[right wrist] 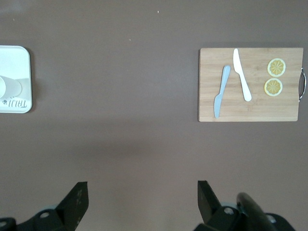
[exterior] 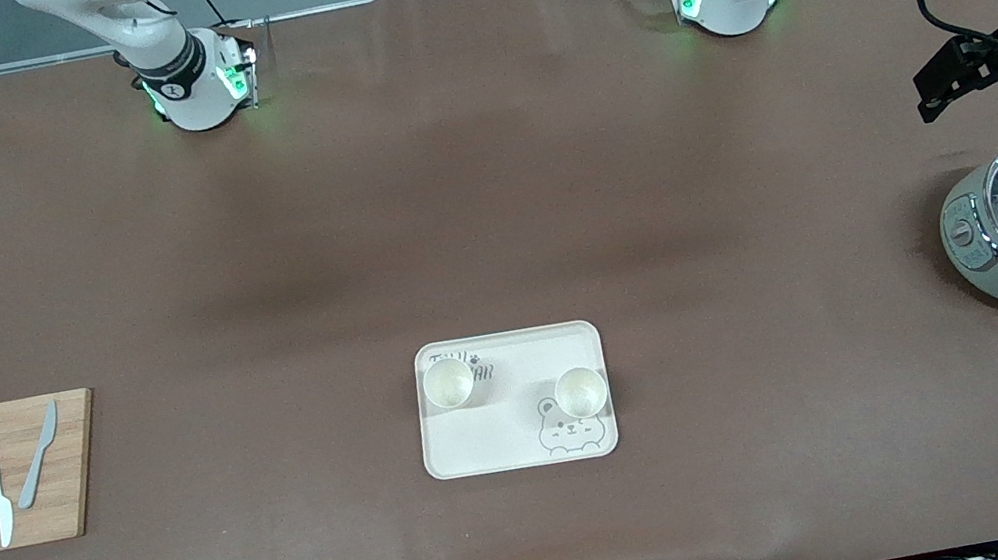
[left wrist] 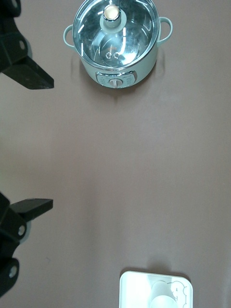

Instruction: Place white IKEA cup upright on tray with both arms

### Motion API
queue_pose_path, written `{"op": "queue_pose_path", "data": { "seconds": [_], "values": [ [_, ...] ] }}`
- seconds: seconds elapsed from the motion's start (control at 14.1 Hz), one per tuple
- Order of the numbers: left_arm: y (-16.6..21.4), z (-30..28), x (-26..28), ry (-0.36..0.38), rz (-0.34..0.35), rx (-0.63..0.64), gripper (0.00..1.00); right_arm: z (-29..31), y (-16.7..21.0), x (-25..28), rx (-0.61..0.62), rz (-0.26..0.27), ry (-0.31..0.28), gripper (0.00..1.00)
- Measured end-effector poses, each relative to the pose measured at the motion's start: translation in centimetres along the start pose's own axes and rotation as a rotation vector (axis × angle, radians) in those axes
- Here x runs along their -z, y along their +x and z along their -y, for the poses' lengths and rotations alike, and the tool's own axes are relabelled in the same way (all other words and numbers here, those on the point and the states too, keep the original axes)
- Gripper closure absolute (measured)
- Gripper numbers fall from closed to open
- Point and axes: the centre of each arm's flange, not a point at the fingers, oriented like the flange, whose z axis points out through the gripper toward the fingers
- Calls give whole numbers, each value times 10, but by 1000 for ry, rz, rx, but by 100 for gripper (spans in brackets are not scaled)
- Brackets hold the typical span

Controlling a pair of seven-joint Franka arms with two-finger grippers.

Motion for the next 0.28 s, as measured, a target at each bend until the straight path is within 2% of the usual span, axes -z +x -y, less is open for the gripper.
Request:
{"op": "queue_pose_path", "data": {
  "seconds": [0.28],
  "values": [
    [1,6,5,-1,-10,10,0,-3,-1,-1,-4,9,-1,0]
  ]
}}
